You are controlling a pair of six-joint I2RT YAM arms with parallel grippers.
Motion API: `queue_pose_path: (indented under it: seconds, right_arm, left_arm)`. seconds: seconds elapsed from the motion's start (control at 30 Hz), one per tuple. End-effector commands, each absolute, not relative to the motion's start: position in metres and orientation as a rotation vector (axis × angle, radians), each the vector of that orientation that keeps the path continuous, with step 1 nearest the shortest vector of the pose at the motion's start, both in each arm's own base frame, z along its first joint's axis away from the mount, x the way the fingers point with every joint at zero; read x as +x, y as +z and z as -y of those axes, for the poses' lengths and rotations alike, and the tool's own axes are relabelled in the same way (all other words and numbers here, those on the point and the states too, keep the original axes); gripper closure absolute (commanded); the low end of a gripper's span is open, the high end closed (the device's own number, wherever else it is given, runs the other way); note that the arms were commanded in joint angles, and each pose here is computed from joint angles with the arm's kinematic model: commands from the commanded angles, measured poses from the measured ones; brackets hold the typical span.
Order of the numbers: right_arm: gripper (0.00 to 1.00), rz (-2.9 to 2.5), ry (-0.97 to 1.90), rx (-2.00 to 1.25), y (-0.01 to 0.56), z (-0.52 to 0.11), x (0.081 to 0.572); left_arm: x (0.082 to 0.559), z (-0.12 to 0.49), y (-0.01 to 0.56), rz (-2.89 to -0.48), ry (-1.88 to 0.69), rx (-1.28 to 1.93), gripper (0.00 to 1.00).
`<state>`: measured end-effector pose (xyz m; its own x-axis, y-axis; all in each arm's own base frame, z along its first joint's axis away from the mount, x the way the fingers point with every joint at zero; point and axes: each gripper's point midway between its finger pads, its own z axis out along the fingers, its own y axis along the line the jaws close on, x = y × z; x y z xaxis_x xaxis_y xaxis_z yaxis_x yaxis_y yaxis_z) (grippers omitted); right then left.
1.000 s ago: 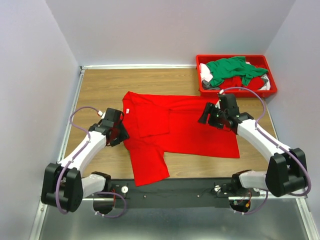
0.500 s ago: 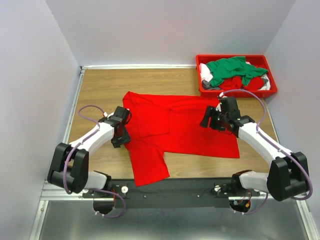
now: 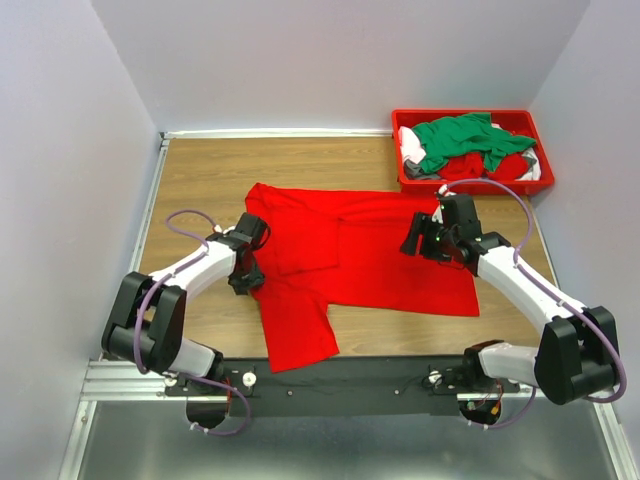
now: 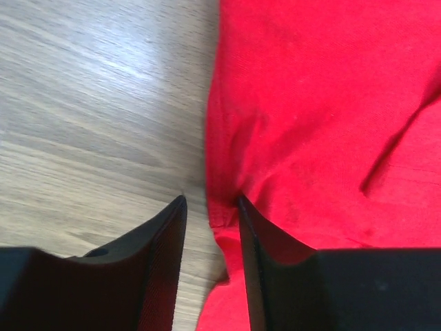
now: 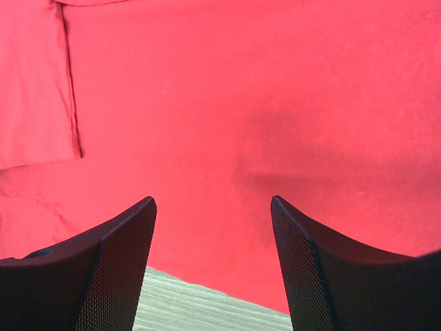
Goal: Fold and stack the t-shirts
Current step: Fold the tshirt
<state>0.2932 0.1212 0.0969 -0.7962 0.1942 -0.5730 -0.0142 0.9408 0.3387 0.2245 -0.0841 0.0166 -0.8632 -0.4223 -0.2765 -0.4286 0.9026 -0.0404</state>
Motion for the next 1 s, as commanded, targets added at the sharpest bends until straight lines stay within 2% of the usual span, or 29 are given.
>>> queue_pose_path:
  seconds: [0.0,0.03,0.07,0.27,0.37,0.4,0.53,0.6,0.77,0.97]
  right_arm:
    - [0.25,-2.437,0.403,0.113,0.098,-0.118,0.295]
    - [0.25,-2.438,0.399,0.115,0.098,-0.117,0.295]
    - [0.25,-2.442,0.394,0.117,0.096,-0.117,0.295]
    - [0.25,-2.448,0.338,0.175,0.091,-0.107,0.293]
    - [0.15,-2.457,0.278,0.253,0.092,-0.096,0.287]
    - [0.09,-2.468,0.241,0.288,0.091,-0.09,0.281]
    - [0.07,-2.518,0.187,0.35,0.095,-0.082,0.268]
    - [0.01,-2.56,0.152,0.403,0.094,-0.076,0.258]
    - [0.0,-2.607,0.016,0.567,0.085,-0.055,0.236]
    - [0.01,-2.628,-0.08,0.926,0.064,-0.016,0.211]
  left_arm:
    - [0.215,0.095,0.004,-2.823,0.004,-0.64,0.73]
    - [0.213,0.095,0.003,-2.827,0.007,-0.641,0.83]
    - [0.212,0.095,0.001,-2.829,0.009,-0.65,1.0]
    - [0.222,0.092,0.021,-2.77,0.024,-0.633,1.0]
    - [0.232,0.09,0.038,-2.712,0.012,-0.62,1.0]
    - [0.235,0.091,0.042,-2.695,0.001,-0.617,1.0]
    - [0.245,0.098,0.063,-2.632,-0.093,-0.574,1.0]
    - [0.244,0.094,0.066,-2.623,-0.071,-0.567,1.0]
    - [0.245,0.083,0.074,-2.573,-0.019,-0.549,1.0]
    - [0.245,0.077,0.085,-2.494,-0.041,-0.498,1.0]
